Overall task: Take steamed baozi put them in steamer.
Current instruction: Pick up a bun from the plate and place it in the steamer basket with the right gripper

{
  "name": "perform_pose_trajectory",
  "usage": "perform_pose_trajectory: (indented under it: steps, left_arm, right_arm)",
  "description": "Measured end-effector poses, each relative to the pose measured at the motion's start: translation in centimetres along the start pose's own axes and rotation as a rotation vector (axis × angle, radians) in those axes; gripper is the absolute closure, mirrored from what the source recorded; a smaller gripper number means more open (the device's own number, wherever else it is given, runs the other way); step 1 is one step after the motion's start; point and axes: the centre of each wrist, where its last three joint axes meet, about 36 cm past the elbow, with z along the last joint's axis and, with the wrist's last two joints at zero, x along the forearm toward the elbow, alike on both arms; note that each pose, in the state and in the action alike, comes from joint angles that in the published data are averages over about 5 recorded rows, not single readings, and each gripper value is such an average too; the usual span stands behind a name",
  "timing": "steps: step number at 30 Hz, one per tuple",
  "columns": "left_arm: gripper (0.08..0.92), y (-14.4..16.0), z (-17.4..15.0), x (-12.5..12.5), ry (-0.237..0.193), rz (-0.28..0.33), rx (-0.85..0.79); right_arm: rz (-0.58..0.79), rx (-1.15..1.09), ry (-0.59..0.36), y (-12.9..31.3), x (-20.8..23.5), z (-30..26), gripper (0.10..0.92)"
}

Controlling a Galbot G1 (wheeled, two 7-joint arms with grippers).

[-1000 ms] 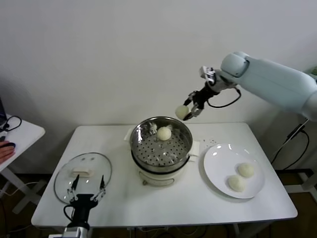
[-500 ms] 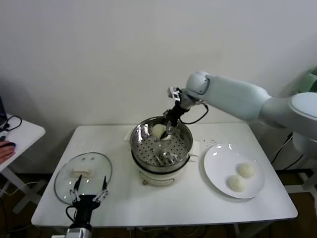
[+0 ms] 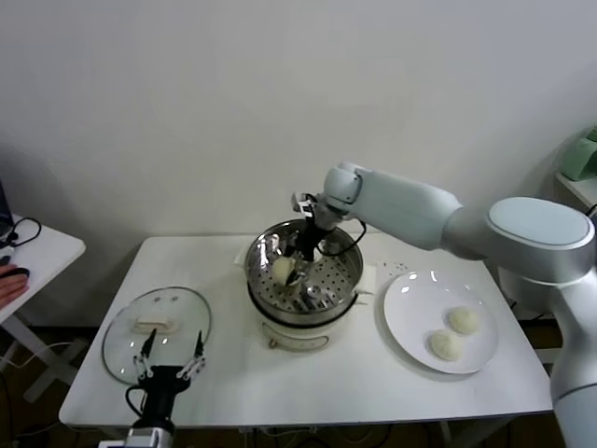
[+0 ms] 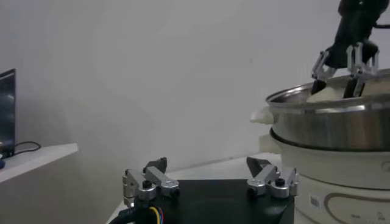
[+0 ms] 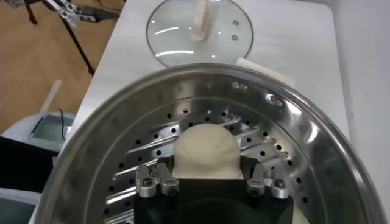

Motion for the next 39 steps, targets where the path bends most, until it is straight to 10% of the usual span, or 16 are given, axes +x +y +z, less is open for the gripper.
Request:
perform_pose_trajectory:
  steps: [28, 39]
  left_arm:
    - [0.177, -0.4, 0.6, 0.1, 0.013, 0.011, -0.002]
    - [0.177, -0.2, 0.2, -0.1, 0.003, 0.008, -0.005]
  right_arm:
    - [0.005, 0.007, 0.004, -0.3, -1.6, -0.2, 0.327]
    - [0.008, 0.018, 0.002, -0.1, -0.9, 0.1, 0.201]
